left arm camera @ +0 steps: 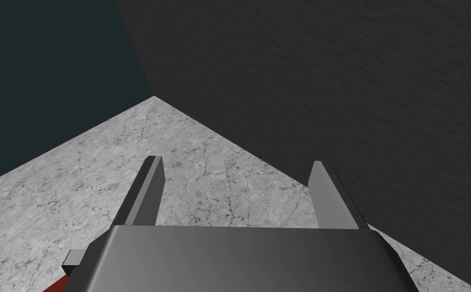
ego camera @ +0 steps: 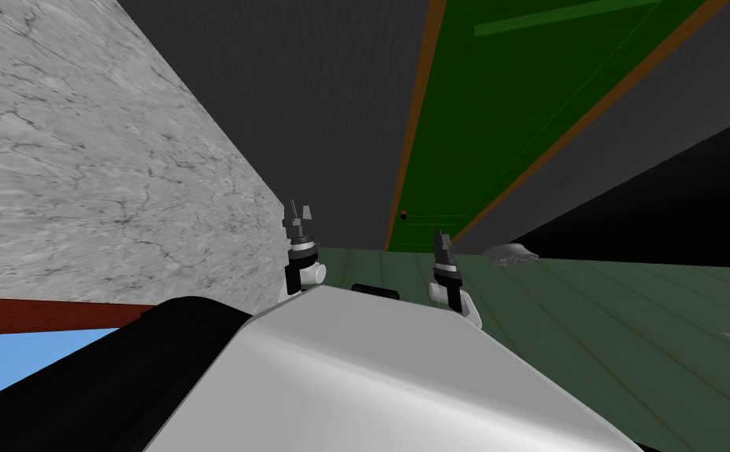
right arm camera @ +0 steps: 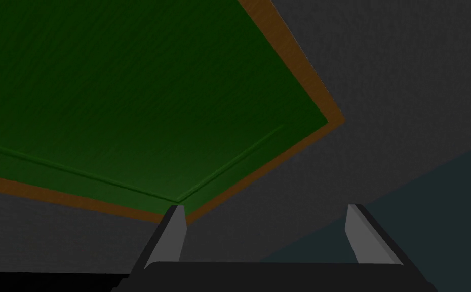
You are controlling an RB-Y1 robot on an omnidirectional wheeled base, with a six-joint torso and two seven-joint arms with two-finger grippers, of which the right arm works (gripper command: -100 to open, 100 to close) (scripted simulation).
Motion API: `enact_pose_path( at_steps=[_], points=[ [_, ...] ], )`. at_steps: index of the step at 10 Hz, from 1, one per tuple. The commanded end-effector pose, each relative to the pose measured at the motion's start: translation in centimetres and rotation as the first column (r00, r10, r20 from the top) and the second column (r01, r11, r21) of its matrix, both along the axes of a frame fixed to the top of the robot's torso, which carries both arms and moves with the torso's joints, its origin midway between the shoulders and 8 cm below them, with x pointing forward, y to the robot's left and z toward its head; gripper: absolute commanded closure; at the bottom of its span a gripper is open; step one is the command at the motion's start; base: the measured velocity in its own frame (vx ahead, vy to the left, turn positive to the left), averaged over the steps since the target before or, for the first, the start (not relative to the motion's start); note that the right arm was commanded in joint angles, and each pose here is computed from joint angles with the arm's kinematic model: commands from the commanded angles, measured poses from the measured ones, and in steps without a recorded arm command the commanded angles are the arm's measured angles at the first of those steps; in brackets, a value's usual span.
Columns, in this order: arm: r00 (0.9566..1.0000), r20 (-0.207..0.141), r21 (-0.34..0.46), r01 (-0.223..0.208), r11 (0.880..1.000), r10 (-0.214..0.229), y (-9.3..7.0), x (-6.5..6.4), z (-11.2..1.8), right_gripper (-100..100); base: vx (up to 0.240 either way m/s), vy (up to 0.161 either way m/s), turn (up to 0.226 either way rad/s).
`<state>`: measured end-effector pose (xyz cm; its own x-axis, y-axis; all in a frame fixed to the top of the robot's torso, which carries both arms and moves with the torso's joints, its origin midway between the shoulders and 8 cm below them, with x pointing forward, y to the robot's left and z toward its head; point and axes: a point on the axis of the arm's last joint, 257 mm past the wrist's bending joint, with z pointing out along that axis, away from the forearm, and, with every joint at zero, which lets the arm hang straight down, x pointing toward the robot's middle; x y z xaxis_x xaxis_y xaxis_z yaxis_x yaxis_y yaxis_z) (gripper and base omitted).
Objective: Pull the door open
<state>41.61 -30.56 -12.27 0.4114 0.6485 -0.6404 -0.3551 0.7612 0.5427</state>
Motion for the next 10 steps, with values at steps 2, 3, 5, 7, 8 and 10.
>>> enact_pose_path(
  at_steps=[2, 3, 5, 7, 8, 10],
  points=[
    [0.9983, -0.05, -0.071, 0.026, 0.997, -0.03, -0.1, 1.0, -2.6, -100, 0.101, 0.015, -0.021],
    [0.9968, -0.069, -0.098, 0.034, 0.995, -0.041, -0.1, 1.2, -3.5, -100, 0.096, 0.016, -0.026],
    [0.9949, -0.087, -0.124, 0.041, 0.991, -0.052, -0.2, 1.5, -4.5, -100, 0.089, 0.012, -0.013],
    [0.99, -0.121, -0.177, 0.051, 0.983, -0.073, -0.2, 2.0, -6.5, -100, 0.068, 0.014, -0.019],
    [0.9879, -0.131, -0.204, 0.054, 0.977, -0.082, -0.2, 2.2, -7.1, -100, 0.092, 0.022, -0.024],
    [0.9838, -0.153, -0.228, 0.056, 0.972, -0.093, -0.3, 2.4, -8.4, -100, 0.063, 0.001, -0.009]
  ],
)
